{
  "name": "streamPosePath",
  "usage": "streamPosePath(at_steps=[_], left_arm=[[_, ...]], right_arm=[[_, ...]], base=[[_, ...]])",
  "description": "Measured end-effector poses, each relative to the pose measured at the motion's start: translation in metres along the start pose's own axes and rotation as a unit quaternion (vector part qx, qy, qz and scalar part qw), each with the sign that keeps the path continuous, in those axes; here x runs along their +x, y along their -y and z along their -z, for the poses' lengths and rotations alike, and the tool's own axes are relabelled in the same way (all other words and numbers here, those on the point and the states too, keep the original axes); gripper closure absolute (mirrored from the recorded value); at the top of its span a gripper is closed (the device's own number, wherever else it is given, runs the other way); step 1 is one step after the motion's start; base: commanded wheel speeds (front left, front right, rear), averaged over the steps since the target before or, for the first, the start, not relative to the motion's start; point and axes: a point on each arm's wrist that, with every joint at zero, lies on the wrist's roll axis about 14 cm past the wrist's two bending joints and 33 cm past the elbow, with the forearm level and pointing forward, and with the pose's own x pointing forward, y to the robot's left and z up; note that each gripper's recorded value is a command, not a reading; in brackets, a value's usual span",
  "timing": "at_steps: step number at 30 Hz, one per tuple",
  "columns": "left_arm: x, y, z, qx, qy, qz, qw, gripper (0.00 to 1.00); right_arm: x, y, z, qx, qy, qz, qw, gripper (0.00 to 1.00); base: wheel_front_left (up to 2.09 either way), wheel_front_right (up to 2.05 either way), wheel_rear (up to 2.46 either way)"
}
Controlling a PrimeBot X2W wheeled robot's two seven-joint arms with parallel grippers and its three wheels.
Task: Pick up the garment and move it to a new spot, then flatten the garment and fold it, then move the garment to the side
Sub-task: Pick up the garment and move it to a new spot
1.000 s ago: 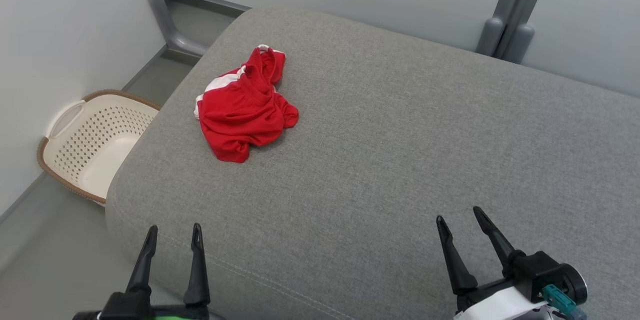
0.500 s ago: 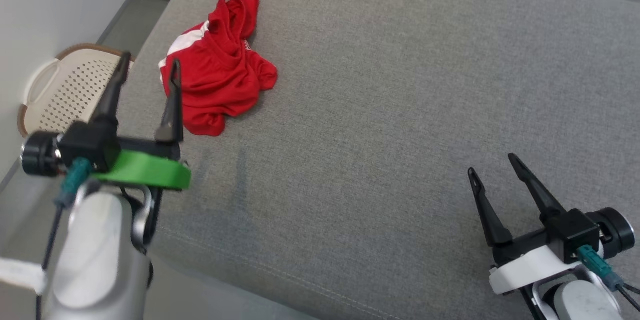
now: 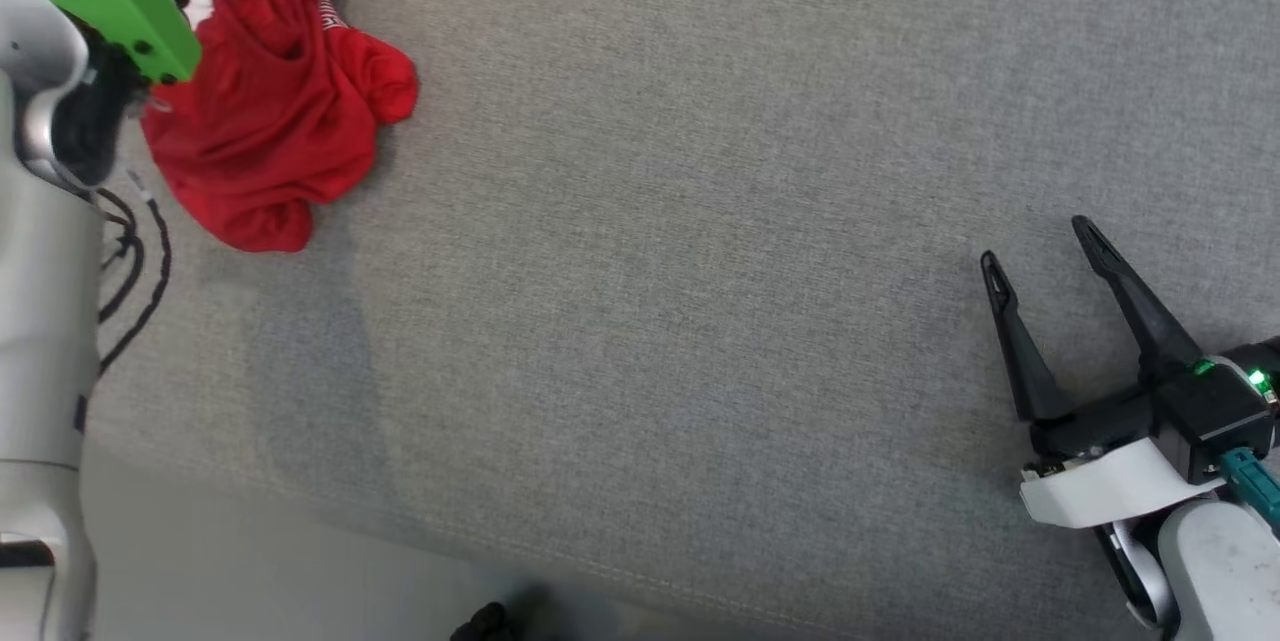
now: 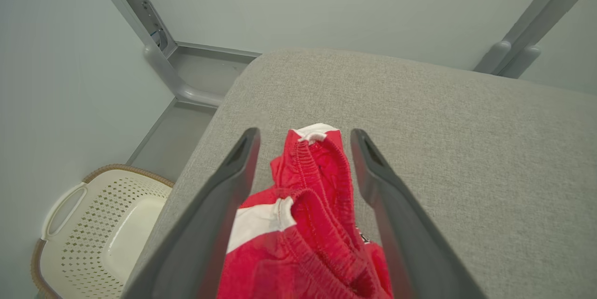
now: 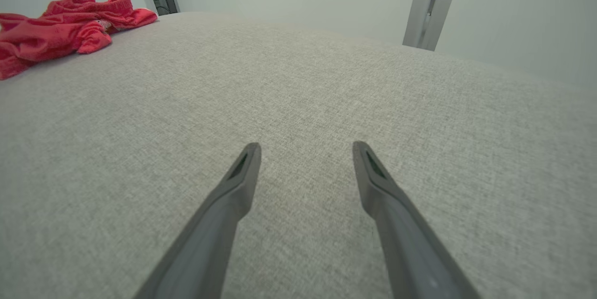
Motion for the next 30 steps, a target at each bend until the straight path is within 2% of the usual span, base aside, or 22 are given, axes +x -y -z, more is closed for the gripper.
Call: streamPosePath(at_steps=[10,14,15,19,24,30], left_arm=[[0.054,-0.007,0.072,-0.021,-0.135,-0.018,0.991,0.00],[0.065,-0.015,0.102,-0.006,-0.176,-0.035,0.984,0.00],[0.068,-0.015,0.107,-0.004,-0.180,-0.037,0.983,1.00],[0.080,-0.005,0.108,0.011,-0.156,-0.026,0.987,1.00],[0.088,0.012,0.062,0.056,-0.038,0.007,0.998,1.00],[0.067,0.049,-0.003,0.094,0.090,0.072,0.989,1.00]], right_arm=[[-0.004,0.030,0.022,0.006,-0.010,0.039,0.999,0.00],[-0.004,0.038,0.027,0.008,-0.008,0.051,0.999,0.00],[-0.005,0.040,0.029,0.009,-0.009,0.054,0.998,0.00],[-0.006,0.045,0.030,0.011,-0.009,0.065,0.998,0.00],[-0.007,0.047,0.025,0.013,-0.006,0.076,0.997,0.00],[-0.011,0.038,0.008,0.028,0.000,0.086,0.996,0.00]], base=[[0.00,0.00,0.00],[0.00,0.00,0.00],[0.00,0.00,0.00],[0.00,0.00,0.00],[0.00,0.00,0.00],[0.00,0.00,0.00]])
